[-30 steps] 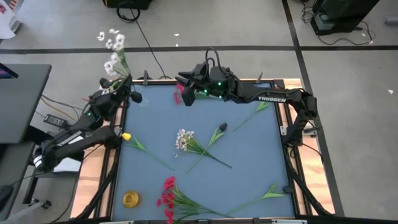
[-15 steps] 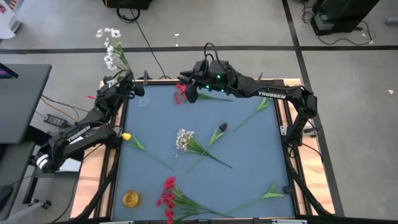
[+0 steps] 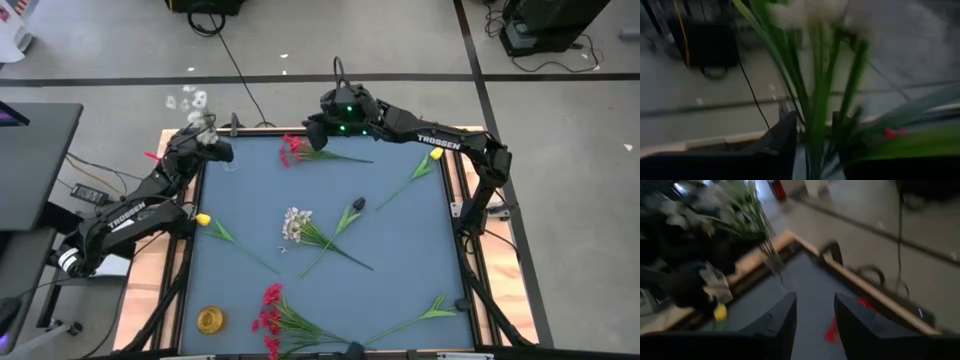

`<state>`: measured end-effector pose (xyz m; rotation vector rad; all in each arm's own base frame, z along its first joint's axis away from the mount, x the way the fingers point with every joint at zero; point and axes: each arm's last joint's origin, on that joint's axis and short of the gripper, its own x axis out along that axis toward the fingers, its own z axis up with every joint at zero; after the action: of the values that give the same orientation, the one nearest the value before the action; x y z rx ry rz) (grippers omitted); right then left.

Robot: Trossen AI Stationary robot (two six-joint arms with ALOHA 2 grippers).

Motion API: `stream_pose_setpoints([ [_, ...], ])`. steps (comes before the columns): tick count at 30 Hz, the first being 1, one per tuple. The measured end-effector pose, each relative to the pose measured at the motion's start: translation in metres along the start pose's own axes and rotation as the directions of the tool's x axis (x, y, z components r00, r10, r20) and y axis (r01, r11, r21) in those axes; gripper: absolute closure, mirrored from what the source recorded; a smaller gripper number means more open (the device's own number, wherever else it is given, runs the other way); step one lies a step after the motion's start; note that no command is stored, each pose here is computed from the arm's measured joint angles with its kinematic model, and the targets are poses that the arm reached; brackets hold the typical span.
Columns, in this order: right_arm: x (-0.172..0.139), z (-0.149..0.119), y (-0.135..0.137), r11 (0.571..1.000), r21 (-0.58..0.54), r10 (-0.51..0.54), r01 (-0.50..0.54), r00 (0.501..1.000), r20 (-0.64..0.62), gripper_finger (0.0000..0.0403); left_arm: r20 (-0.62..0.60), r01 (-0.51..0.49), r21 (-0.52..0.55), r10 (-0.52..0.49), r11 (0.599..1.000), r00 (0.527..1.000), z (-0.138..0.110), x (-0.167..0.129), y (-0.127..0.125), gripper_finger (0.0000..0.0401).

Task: Sort flowers into vase by color
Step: Put the right white flowers into the transparent vase, then put the right yellow flower into the transparent vase

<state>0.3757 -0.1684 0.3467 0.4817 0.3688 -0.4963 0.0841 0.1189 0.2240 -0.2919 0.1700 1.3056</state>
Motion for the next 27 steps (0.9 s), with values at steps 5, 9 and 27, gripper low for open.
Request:
stream_pose_setpoints([
  [5, -0.003, -0.014, -0.026, 0.983, 0.091, -0.137, 0.157, 0.971, -0.193, 0.0257, -0.188, -0.035, -0.026, 0.029, 0.999, 0.982, -0.001, -0.008, 0.003, 0.0202],
  [9, -0.013, -0.029, -0.052, 0.913, 0.205, -0.246, 0.353, 0.877, -0.413, 0.0257, -0.325, -0.051, -0.022, 0.041, 0.998, 0.945, 0.008, -0.021, 0.005, 0.0162],
  [27, -0.035, -0.136, -0.14, 0.53, 0.035, -0.478, 0.847, 0.333, -0.813, 0.0258, -0.644, 0.03, -0.046, -0.052, 0.999, 0.763, 0.045, -0.075, 0.012, 0.0129],
])
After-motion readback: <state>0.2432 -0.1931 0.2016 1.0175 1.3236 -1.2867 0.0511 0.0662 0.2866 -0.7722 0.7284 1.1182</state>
